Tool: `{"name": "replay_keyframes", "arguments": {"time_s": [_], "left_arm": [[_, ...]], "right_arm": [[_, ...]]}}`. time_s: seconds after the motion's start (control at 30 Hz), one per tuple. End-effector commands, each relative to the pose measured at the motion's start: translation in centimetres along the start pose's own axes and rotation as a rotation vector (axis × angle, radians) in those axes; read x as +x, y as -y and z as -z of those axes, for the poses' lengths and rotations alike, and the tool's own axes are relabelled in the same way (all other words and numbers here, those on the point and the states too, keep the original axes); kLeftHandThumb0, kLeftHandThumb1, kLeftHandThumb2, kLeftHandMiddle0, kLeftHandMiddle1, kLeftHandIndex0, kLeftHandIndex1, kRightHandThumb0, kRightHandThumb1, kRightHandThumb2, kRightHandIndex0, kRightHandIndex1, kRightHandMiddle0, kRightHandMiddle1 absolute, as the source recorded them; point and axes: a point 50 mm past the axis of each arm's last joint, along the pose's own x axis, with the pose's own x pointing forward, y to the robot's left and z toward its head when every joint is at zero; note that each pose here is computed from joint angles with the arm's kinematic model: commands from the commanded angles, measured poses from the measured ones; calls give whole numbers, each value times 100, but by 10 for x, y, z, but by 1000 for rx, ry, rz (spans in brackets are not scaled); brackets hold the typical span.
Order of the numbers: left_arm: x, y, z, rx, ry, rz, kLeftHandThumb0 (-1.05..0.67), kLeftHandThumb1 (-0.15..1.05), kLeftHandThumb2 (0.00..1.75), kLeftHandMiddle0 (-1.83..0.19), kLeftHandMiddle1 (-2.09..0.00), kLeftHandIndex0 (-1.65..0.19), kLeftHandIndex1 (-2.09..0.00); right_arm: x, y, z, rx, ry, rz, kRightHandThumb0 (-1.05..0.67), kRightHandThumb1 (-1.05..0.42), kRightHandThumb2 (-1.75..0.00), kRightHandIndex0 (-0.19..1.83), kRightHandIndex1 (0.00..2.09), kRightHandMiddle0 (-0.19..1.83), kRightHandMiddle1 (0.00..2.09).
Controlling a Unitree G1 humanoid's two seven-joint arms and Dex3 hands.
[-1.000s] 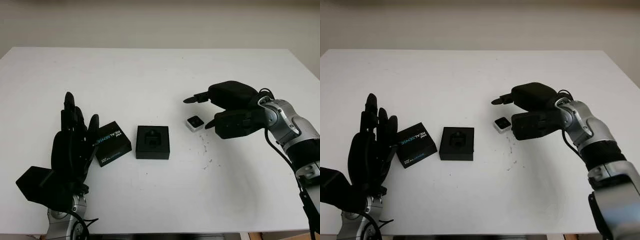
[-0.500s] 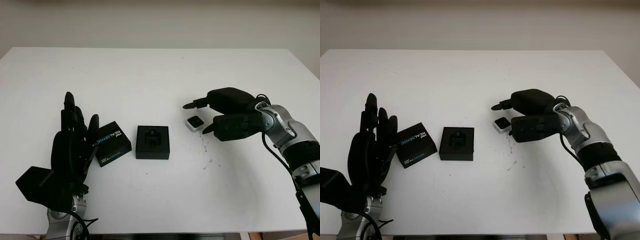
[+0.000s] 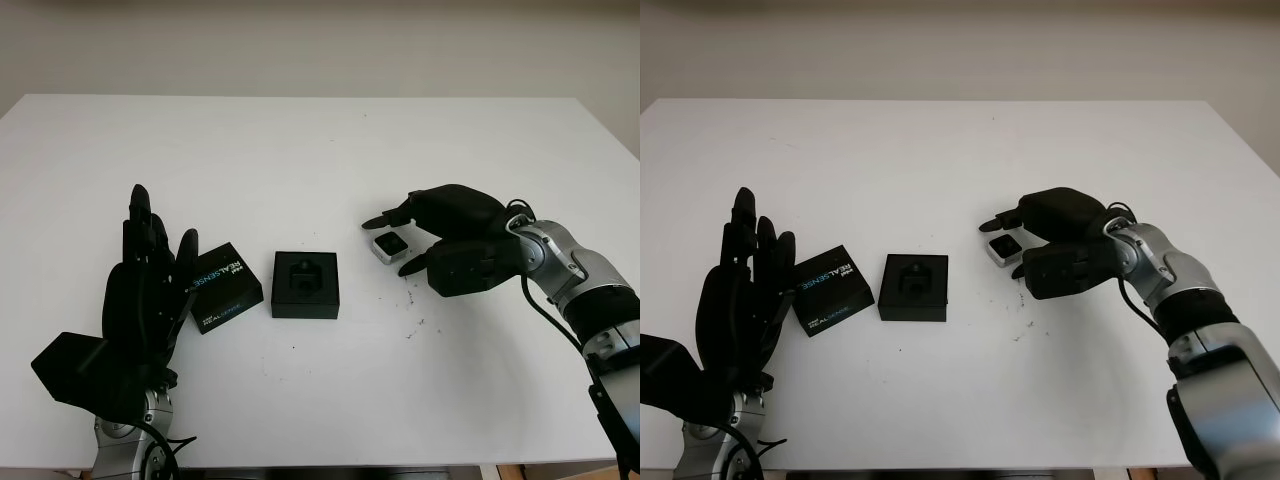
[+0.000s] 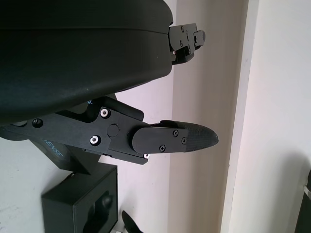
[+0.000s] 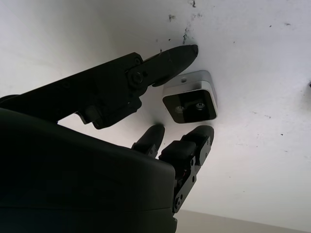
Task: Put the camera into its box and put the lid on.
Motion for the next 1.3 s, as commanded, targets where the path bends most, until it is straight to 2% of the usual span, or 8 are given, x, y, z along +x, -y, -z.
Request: {"name": "replay_keyframes", "arguments": {"time_s": [0.0, 0.27, 0.57, 0.67, 0.73, 0.87, 1.03, 1.27], "left_arm": [[1, 0, -5, 13, 20, 19, -54, 105, 33, 4, -5, 11, -9], [1, 0, -5, 7, 15, 22, -55, 105, 30, 4, -5, 12, -9], [1, 0, -5, 14, 13, 24, -56, 105, 31, 3, -6, 12, -8], [1, 0, -5, 12, 15, 25, -56, 105, 31, 4, -5, 12, -8], [1, 0, -5, 11, 15, 22, -56, 105, 30, 4, -5, 12, -8], [1, 0, -5, 2, 15, 14, -56, 105, 29, 4, -6, 11, -8], [0, -1, -5, -1, 16, 14, -56, 105, 29, 4, -5, 12, -8], [0, -1, -5, 1, 13, 5, -56, 105, 28, 3, -6, 10, -8]], "right_arm": [[2, 5, -2, -22, 7, 10, -45, -84, -5, 18, 102, 57, 24], [3, 4, 0, -117, -4, 14, -43, -85, -6, 19, 113, 41, 73], [3, 4, 1, -155, -2, 33, -40, -85, -5, 10, 146, 39, 92], [3, 3, 1, -175, -6, 32, -39, -86, -6, 11, 147, 41, 95], [3, 2, 2, -190, -7, 34, -39, -86, -5, 5, 177, 43, 108], [2, 1, 2, -222, 0, 45, -38, -86, -5, 5, 206, 52, 121], [3, 0, 4, -220, -14, 30, -37, -86, -5, 7, 209, 52, 138], [4, -1, 4, -195, -29, 8, -36, -86, -5, 10, 209, 51, 141]]}}
